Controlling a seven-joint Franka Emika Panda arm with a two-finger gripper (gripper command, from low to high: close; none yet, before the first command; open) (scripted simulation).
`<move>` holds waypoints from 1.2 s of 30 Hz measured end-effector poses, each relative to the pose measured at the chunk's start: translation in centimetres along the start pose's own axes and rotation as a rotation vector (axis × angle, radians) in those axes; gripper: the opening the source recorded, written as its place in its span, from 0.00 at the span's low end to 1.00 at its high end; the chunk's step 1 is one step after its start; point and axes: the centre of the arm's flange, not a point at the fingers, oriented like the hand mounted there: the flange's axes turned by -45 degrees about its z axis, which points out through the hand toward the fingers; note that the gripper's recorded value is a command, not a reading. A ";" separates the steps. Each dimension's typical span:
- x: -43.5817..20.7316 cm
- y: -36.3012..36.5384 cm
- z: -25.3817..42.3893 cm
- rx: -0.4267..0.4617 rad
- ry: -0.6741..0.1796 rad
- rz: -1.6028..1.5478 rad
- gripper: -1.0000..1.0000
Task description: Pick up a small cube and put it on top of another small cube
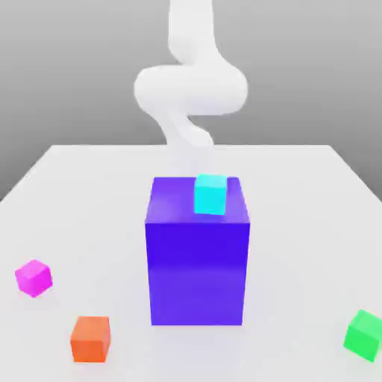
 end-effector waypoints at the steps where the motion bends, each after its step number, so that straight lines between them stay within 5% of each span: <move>1: -0.3 1.6 2.3 0.005 -0.033 0.020 0.50; 13: -13.8 18.5 23.1 -0.036 -0.370 0.268 0.50; 24: -35.6 30.3 28.4 -0.224 -0.664 0.487 0.50; 33: -41.3 31.4 32.7 -0.245 -0.689 0.496 0.50; 34: -41.7 31.3 33.1 -0.243 -0.689 0.498 0.00; 36: -41.7 31.3 33.1 -0.243 -0.689 0.498 0.00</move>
